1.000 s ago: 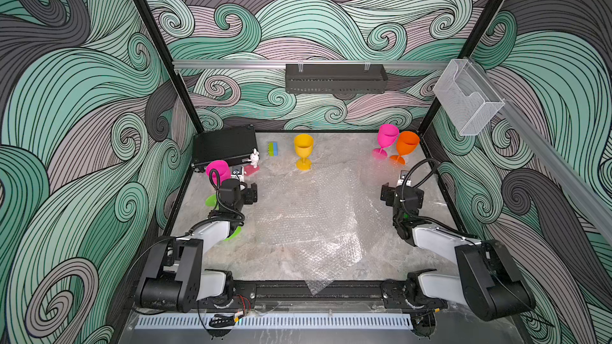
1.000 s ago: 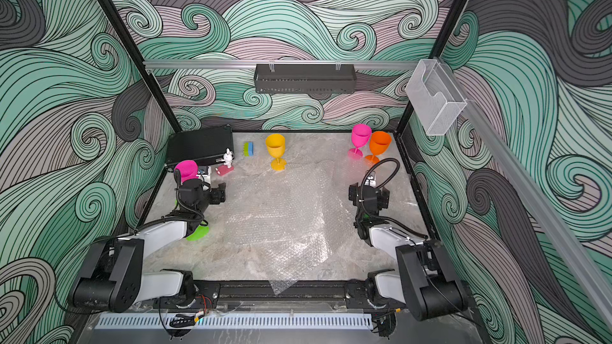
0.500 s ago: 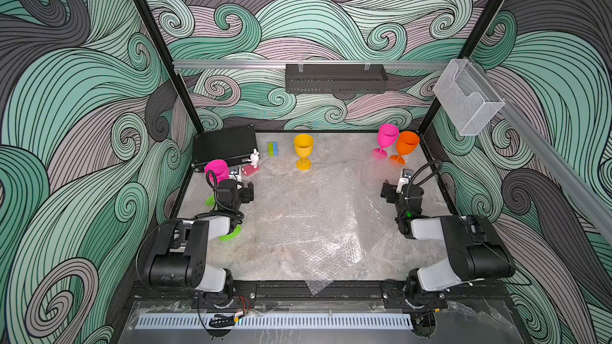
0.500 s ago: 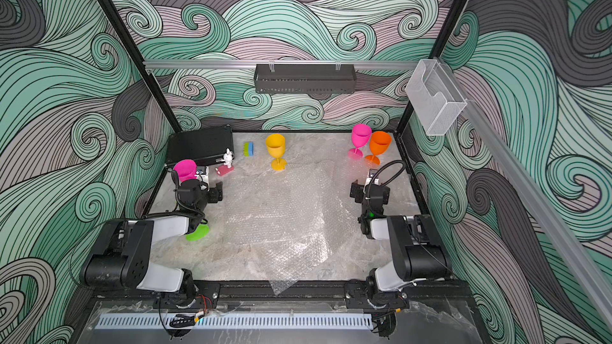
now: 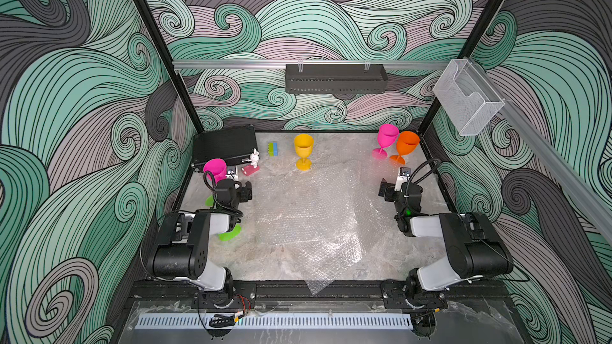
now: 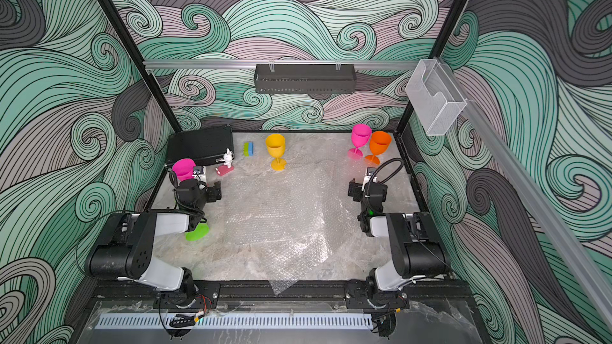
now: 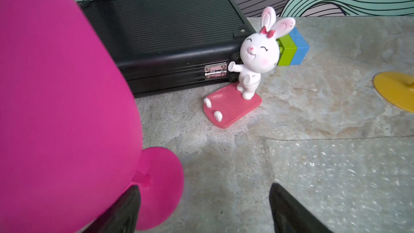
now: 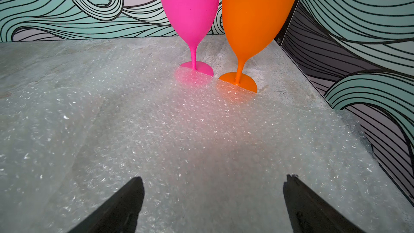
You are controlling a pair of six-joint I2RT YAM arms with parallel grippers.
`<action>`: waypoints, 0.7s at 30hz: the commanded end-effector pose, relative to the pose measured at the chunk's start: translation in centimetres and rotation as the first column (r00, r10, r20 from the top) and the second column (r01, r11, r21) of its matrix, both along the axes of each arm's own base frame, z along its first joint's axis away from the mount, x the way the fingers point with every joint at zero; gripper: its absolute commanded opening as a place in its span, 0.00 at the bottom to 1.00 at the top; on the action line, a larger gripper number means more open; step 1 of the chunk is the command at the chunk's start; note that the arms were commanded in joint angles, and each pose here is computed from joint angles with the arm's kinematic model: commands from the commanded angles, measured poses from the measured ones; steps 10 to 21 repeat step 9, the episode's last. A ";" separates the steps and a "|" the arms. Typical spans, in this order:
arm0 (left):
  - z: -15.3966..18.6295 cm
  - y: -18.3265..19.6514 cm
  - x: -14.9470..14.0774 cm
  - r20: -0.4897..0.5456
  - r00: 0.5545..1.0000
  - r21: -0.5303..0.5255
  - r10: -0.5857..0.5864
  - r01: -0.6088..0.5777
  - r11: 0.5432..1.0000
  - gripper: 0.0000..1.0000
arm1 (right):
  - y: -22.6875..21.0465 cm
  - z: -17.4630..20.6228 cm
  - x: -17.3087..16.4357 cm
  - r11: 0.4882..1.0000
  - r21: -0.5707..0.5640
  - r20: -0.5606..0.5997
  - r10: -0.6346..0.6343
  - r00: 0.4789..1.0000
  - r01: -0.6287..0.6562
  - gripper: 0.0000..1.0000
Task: Unpack wine glasses from bubble wrap
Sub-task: Reset both arms
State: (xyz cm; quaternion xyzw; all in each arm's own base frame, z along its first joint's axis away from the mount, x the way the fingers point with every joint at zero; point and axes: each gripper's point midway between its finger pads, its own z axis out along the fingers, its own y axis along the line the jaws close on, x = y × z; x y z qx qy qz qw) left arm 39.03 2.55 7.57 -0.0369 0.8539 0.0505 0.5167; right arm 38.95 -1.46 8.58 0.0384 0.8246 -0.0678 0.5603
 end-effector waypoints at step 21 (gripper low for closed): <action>0.8 0.8 0.9 0.018 0.999 -0.026 0.036 -0.035 0.999 0.99 | 0.0 0.9 0.5 1.000 -0.003 0.026 0.005 1.000 -0.005 1.00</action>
